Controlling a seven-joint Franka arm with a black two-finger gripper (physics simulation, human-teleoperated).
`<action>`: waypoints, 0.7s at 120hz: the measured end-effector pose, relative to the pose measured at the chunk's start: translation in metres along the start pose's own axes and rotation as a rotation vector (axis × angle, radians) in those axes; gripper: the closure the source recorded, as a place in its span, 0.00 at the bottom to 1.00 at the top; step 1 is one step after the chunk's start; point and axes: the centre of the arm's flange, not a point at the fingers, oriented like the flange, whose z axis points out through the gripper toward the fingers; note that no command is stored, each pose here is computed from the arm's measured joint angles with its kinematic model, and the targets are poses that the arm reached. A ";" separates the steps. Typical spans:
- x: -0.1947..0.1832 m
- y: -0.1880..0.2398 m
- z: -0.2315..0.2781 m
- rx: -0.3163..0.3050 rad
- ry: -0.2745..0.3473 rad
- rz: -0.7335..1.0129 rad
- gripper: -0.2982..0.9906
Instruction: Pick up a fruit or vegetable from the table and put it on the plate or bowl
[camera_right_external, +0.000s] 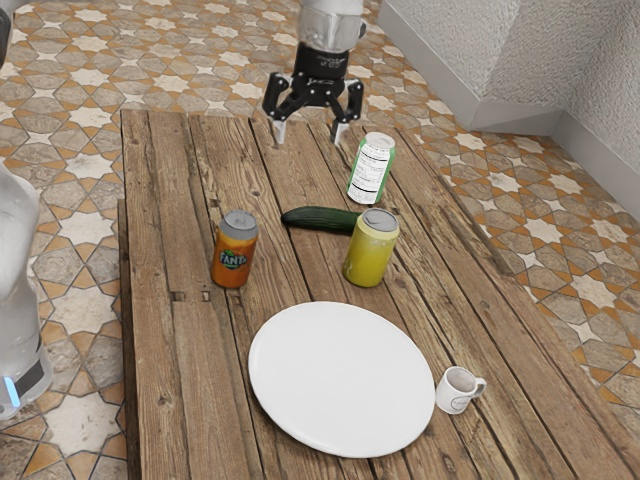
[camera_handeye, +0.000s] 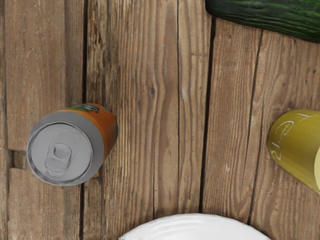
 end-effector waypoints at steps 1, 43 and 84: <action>0.000 0.000 0.000 0.000 0.000 -0.011 0.23; 0.030 0.017 0.009 0.025 -0.006 -0.121 0.23; -0.028 0.064 0.043 0.104 0.090 0.505 0.23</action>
